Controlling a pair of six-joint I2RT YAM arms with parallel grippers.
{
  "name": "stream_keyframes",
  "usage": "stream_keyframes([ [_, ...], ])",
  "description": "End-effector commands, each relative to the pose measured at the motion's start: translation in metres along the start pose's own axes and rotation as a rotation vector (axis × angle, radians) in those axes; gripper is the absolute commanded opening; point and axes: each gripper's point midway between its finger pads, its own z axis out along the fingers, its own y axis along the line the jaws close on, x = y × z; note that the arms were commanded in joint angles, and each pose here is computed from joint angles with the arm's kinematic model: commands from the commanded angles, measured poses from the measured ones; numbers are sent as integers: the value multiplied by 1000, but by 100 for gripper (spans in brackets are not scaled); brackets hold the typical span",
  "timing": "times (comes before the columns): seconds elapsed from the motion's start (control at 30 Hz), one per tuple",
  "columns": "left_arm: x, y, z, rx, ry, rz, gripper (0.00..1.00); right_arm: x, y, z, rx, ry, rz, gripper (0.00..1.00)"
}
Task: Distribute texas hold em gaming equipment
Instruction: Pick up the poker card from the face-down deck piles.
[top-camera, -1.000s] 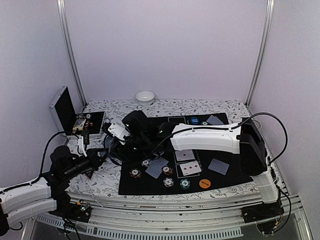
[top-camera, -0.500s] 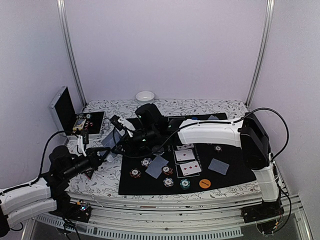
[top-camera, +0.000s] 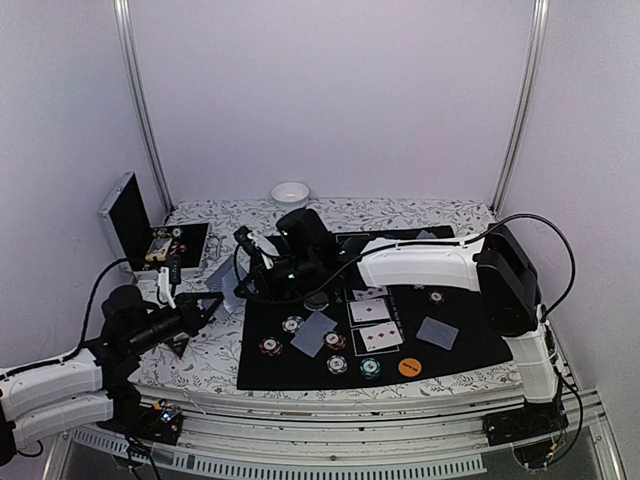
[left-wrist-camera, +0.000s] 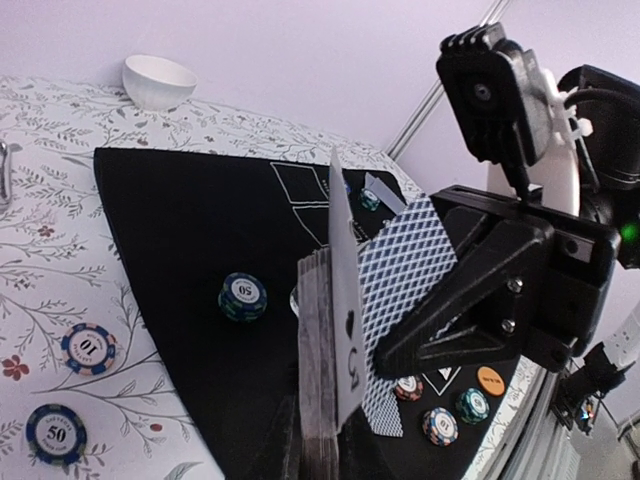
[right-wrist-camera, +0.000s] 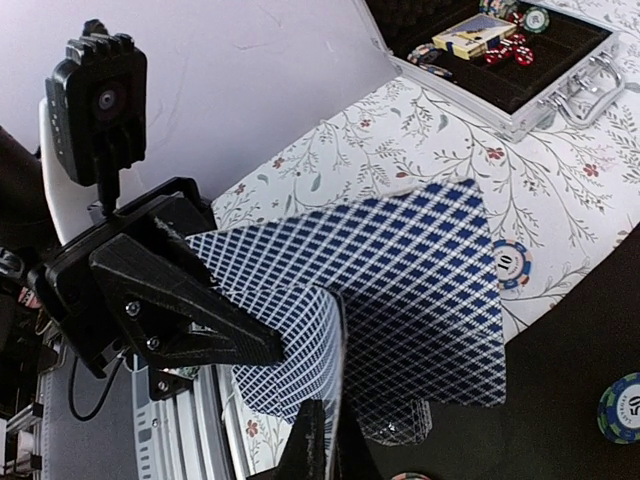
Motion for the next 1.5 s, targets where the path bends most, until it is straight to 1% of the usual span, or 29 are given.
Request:
stream_keyframes([
  [0.0,26,18,11,-74,137,-57,0,3,-43,13,101,-6,52,2],
  [0.13,52,37,22,-105,253,-154,0,25,-64,37,124,29,90,1],
  [0.2,62,46,22,-106,277,-209,0,26,-69,39,142,22,95,1],
  [0.3,73,57,24,-135,302,-244,0,33,-74,43,151,32,102,1],
  [0.47,84,71,26,-177,347,-266,0,49,-84,52,157,60,124,1],
  [0.63,95,86,24,-227,381,-292,0,54,-96,48,198,61,145,1],
  [0.77,102,91,24,-239,405,-294,6,53,-103,43,208,61,156,1],
  [0.9,107,94,25,-250,425,-302,8,55,-102,45,195,69,152,1],
  [1.0,110,95,26,-253,438,-311,11,55,-104,44,202,68,157,1],
  [1.23,110,96,29,-252,444,-310,20,59,-109,42,218,76,169,1],
  [1.33,111,97,28,-259,446,-310,21,64,-110,43,213,87,181,1],
  [1.47,111,98,28,-259,446,-311,19,61,-108,42,210,85,183,1],
])
